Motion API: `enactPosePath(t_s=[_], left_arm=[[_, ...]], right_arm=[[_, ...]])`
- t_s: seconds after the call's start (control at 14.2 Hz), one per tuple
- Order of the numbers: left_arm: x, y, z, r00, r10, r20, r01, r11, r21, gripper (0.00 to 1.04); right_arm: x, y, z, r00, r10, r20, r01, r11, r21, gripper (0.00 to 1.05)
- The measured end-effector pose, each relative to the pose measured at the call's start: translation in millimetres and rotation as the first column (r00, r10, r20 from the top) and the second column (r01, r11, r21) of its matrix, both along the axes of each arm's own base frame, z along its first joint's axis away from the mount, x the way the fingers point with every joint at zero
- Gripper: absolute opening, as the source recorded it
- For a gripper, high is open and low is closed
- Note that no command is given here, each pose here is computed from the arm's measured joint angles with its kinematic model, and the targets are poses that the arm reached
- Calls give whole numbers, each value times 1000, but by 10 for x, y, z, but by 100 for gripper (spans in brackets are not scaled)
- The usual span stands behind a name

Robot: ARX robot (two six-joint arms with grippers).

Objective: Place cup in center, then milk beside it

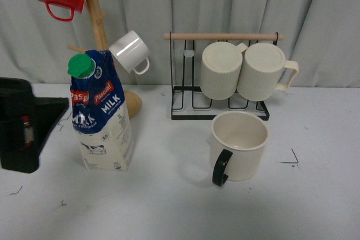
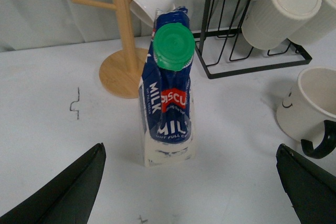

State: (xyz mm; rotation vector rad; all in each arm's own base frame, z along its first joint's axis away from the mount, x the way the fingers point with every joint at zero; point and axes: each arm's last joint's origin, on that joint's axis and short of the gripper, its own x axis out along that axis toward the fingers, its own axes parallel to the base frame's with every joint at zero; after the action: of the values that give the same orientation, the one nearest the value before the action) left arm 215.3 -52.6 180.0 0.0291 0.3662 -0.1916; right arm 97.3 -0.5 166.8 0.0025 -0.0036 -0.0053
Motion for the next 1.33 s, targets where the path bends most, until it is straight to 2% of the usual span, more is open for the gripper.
enactPosePath(t_s=[0.07, 0.21, 0.42, 0.77, 0.84, 1.33], left_arm=[[96, -72, -27, 1000, -21, -5, 21, 1000, 4, 98], [410, -227, -234, 1000, -3, -30, 5, 998, 68, 98], [621, -236, -360, 998, 43, -39, -38, 993, 112, 98], [977, -215, -455, 992, 118, -32, -115, 989, 89, 98], [1027, -199, -464, 990, 137, -40, -134, 988, 72, 88], [1066, -199, -441, 988, 150, -38, -148, 988, 45, 61]], right_arm=[[0, 0, 0, 1000, 0, 0, 0, 1000, 0, 98], [0, 0, 0, 1000, 0, 0, 0, 1000, 0, 98], [0, 0, 0, 1000, 0, 0, 0, 1000, 0, 98], [0, 0, 0, 1000, 0, 0, 0, 1000, 0, 98], [0, 0, 0, 1000, 0, 0, 0, 1000, 0, 98], [0, 0, 0, 1000, 0, 0, 0, 1000, 0, 98]])
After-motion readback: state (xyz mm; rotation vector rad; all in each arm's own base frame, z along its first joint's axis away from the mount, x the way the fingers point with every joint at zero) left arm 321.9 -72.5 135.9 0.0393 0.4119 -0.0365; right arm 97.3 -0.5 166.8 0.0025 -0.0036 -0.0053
